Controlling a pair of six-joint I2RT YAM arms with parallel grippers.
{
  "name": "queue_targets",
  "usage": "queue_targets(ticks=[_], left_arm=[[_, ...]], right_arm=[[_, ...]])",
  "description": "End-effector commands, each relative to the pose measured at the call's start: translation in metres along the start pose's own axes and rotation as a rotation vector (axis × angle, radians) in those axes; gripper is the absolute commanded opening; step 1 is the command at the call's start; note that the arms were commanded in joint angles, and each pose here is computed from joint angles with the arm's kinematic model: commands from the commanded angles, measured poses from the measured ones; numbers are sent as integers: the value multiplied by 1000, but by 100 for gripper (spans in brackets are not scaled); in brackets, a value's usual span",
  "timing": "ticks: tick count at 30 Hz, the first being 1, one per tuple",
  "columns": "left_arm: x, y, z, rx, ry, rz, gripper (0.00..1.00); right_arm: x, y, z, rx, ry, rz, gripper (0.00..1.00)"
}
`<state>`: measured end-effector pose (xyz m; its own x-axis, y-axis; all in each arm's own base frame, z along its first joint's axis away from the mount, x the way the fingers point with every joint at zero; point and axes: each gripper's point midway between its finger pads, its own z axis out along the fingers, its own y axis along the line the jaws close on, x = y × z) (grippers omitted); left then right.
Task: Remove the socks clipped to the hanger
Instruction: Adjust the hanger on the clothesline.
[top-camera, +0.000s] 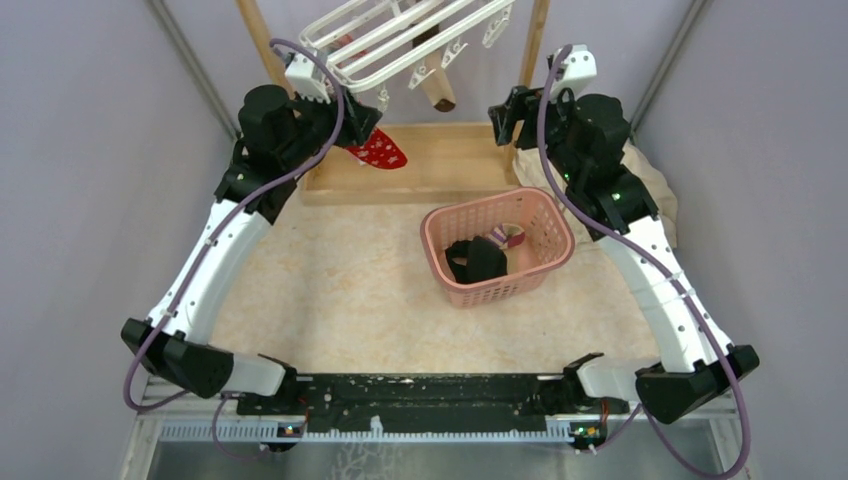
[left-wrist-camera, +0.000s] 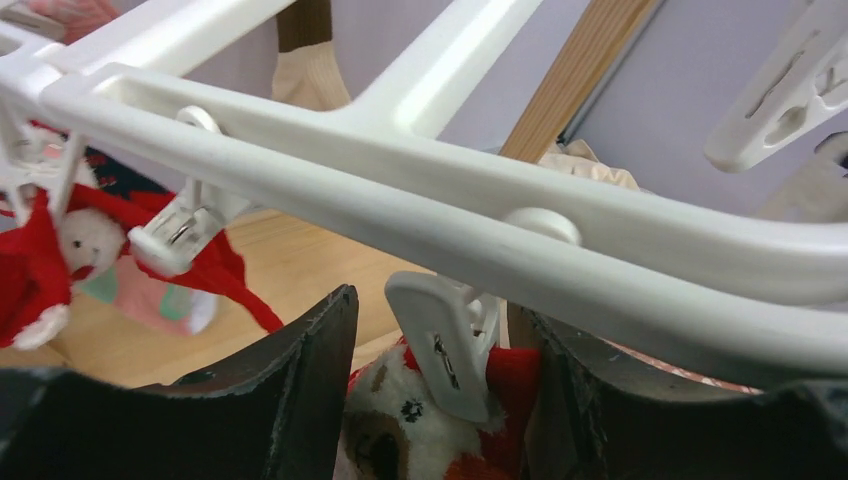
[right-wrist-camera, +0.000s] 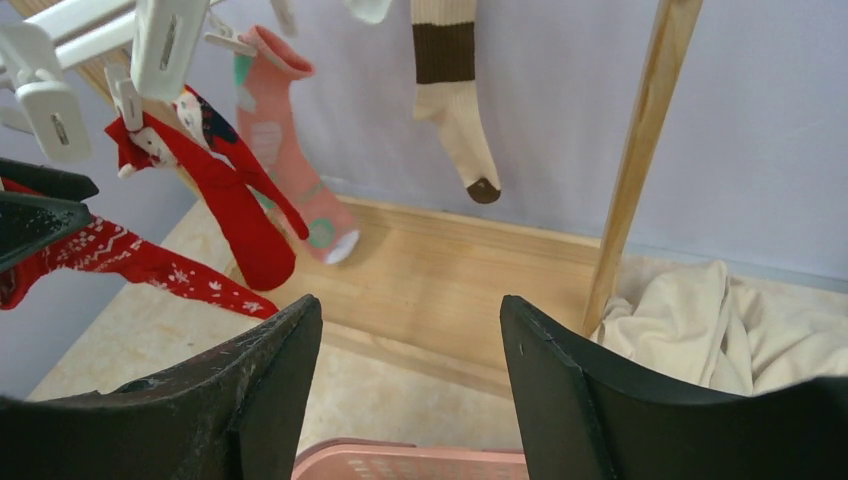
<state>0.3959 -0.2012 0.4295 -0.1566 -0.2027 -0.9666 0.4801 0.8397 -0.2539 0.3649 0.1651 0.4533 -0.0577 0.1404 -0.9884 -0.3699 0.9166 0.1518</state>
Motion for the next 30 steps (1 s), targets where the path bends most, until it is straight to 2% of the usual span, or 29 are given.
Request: queue_targets(ticks=[1, 7, 14, 22, 30], left_arm=[[-14, -19, 12, 75, -37, -18, 62], [-8, -26, 26, 92, -20, -14, 62], [-6, -42, 36, 121, -14, -6, 63], [-8, -62, 44, 151, -14, 6, 64], [-10, -78, 44, 170, -11, 16, 64]], right_arm=[[-13, -2, -10, 10, -41, 11, 67], [-15, -1, -11, 5, -47, 8, 67], [3, 8, -5, -53, -19, 17, 67], [29, 50, -6, -293, -22, 32, 66], [32, 92, -1, -472, -117, -25, 69]])
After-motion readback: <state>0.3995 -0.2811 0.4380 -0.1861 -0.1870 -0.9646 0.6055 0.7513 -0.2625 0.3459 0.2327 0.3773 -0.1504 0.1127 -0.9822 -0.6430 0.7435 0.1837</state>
